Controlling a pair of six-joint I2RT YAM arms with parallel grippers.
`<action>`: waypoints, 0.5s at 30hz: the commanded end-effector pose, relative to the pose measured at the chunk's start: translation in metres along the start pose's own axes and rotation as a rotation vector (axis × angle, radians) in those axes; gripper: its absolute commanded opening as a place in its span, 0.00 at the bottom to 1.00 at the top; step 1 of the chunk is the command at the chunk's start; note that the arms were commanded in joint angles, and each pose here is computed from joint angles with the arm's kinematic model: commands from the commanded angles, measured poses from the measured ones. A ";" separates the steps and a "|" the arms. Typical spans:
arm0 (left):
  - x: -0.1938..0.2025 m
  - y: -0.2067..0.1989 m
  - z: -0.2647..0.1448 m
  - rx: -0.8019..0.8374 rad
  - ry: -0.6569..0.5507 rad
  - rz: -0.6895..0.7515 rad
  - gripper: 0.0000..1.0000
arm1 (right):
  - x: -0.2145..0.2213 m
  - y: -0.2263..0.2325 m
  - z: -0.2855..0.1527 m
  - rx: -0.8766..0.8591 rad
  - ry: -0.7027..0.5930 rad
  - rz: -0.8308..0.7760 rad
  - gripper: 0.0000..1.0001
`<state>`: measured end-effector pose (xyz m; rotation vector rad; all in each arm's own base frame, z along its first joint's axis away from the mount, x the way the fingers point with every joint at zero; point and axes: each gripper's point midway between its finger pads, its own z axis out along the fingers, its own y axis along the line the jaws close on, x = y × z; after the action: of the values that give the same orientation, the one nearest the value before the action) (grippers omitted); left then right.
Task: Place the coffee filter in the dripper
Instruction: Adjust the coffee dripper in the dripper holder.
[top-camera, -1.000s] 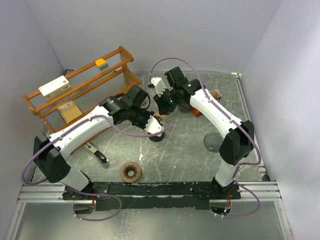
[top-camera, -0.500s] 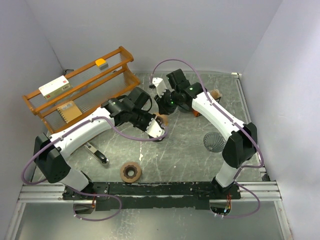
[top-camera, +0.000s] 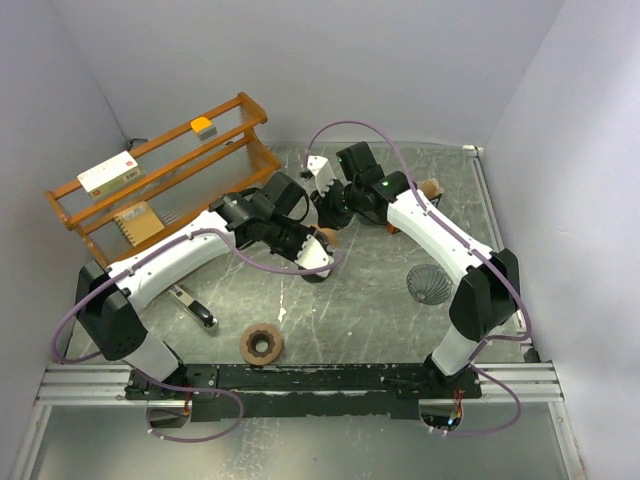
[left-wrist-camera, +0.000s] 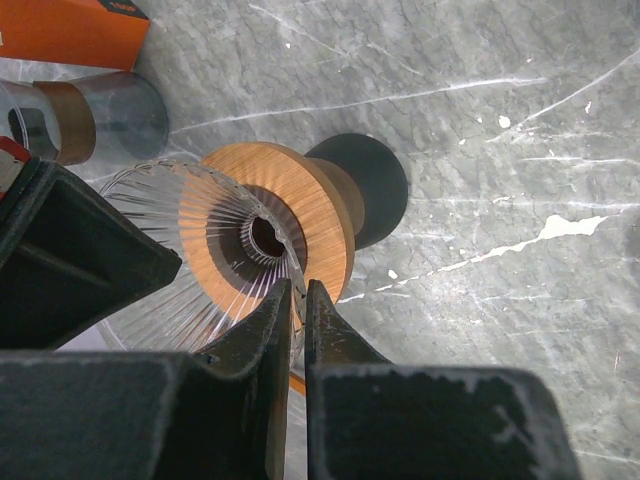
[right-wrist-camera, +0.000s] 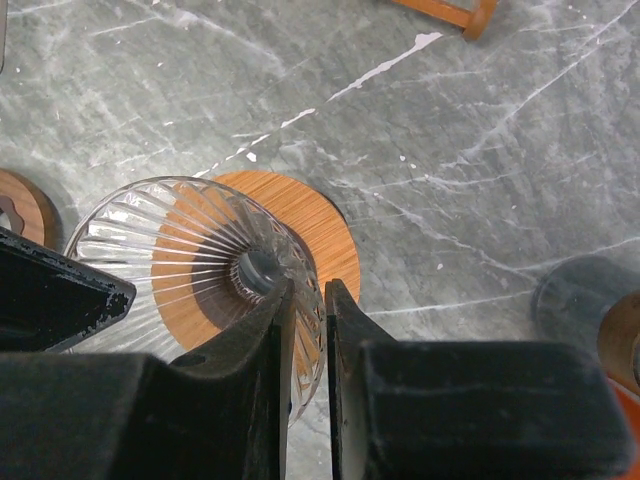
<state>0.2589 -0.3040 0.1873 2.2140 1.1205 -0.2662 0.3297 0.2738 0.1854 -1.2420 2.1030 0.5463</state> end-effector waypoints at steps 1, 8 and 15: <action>0.031 -0.034 0.025 0.146 0.092 -0.113 0.10 | 0.065 0.002 0.018 -0.011 0.214 0.034 0.12; 0.030 -0.031 0.023 0.146 0.098 -0.129 0.10 | 0.077 0.002 0.025 -0.015 0.243 0.038 0.12; 0.027 -0.023 0.019 0.128 0.082 -0.144 0.11 | 0.090 0.000 0.029 -0.010 0.273 0.040 0.11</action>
<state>0.2596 -0.3058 0.1870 2.2126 1.1725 -0.2929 0.3327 0.2741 0.1826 -1.2384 2.0737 0.5401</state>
